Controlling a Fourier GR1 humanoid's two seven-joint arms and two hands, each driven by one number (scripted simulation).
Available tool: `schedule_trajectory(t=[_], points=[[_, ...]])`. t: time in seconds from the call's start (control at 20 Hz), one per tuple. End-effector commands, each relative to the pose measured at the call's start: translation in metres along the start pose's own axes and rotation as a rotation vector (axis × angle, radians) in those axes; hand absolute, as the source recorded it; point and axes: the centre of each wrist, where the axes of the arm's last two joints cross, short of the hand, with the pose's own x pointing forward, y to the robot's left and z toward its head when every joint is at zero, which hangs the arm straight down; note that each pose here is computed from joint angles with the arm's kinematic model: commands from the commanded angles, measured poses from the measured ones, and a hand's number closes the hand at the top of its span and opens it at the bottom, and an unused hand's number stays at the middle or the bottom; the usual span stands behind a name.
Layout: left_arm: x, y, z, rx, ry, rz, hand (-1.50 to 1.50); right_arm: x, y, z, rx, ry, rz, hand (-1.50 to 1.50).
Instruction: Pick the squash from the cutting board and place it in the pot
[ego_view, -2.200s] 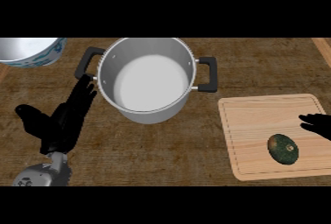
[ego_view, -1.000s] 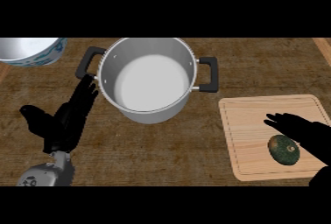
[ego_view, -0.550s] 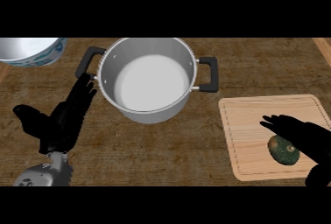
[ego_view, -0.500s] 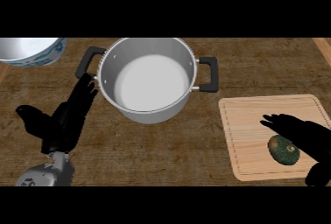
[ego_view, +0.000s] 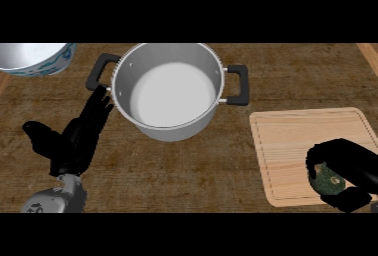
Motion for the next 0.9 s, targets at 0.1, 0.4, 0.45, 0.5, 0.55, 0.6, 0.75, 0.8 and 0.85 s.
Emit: schedule_trajectory(t=[0.1,0.4,0.45,0.5,0.55,0.6,0.75,0.8,0.85], points=[[0.008,0.000,-0.004,0.029,-0.012,-0.002,0.00,0.037,-0.001,-0.017,-0.066,0.114,-0.082,1.50],[-0.003,0.009,0.005,0.049,0.009,-0.001,0.00,0.065,0.048,-0.045,-0.154,0.649,-0.399,1.50],[-0.002,0.013,0.003,0.065,0.013,-0.010,0.00,0.073,0.046,-0.048,-0.190,0.706,-0.420,1.50],[-0.007,0.013,0.007,0.050,0.026,0.001,0.00,0.080,0.043,-0.048,-0.196,0.770,-0.407,1.50],[-0.007,0.012,0.005,0.057,0.020,-0.006,0.00,0.089,0.033,-0.051,-0.241,0.783,-0.399,1.50],[0.001,0.009,0.003,0.044,0.015,-0.013,0.00,0.095,0.022,-0.051,-0.291,0.841,-0.388,1.50],[-0.002,0.013,0.002,0.036,0.008,-0.018,0.00,0.120,-0.006,-0.050,-0.453,0.977,-0.341,1.50],[-0.002,0.005,0.001,0.026,0.026,-0.013,0.00,0.133,-0.015,-0.049,-0.511,0.995,-0.329,1.50],[0.004,0.013,0.000,0.037,-0.003,-0.014,0.00,0.146,-0.022,-0.047,-0.548,1.014,-0.312,1.50]])
